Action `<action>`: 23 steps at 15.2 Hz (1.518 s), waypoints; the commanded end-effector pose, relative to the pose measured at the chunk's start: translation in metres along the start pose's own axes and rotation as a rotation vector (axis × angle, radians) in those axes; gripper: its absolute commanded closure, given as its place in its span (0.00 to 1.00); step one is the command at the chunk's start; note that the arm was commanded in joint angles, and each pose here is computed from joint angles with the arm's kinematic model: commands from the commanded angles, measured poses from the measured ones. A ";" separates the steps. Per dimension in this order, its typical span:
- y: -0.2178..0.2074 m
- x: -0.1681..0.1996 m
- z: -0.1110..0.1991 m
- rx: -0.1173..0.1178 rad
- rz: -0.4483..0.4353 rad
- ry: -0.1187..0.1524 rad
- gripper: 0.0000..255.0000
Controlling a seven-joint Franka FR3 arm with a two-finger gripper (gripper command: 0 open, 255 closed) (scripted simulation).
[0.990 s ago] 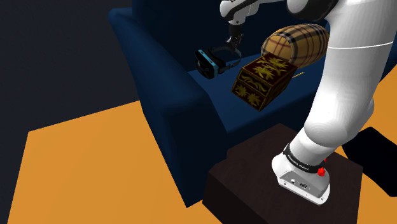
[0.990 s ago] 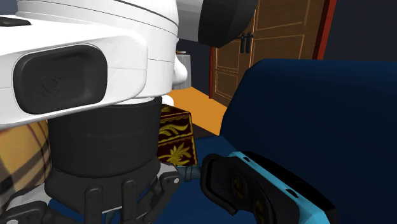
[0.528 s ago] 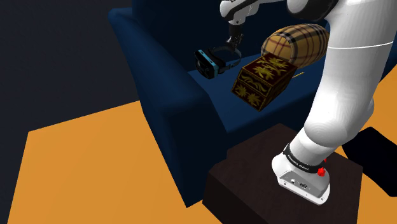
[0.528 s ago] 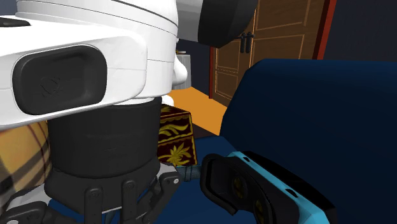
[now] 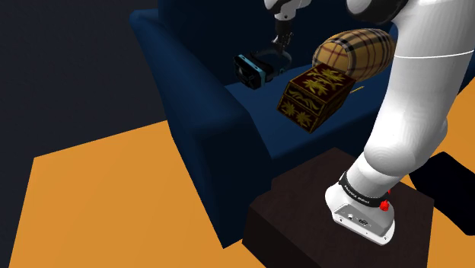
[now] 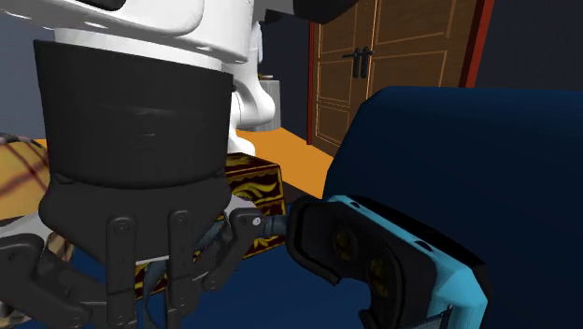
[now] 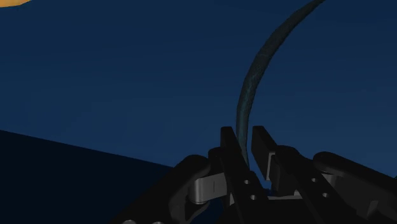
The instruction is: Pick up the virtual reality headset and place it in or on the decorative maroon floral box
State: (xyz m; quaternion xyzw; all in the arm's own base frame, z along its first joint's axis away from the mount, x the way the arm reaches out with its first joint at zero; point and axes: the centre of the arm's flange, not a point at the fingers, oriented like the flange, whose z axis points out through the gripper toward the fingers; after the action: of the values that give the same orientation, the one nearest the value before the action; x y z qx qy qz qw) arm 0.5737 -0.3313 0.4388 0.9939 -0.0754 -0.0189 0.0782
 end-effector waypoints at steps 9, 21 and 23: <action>0.008 -0.002 -0.053 0.000 0.000 0.002 1.00; 0.018 -0.004 -0.116 0.000 0.000 0.002 1.00; 0.020 -0.004 -0.126 0.000 0.000 0.002 1.00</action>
State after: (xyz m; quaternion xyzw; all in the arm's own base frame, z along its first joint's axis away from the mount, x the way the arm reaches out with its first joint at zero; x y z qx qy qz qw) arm 0.5732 -0.3312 0.5596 0.9939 -0.0755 -0.0189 0.0782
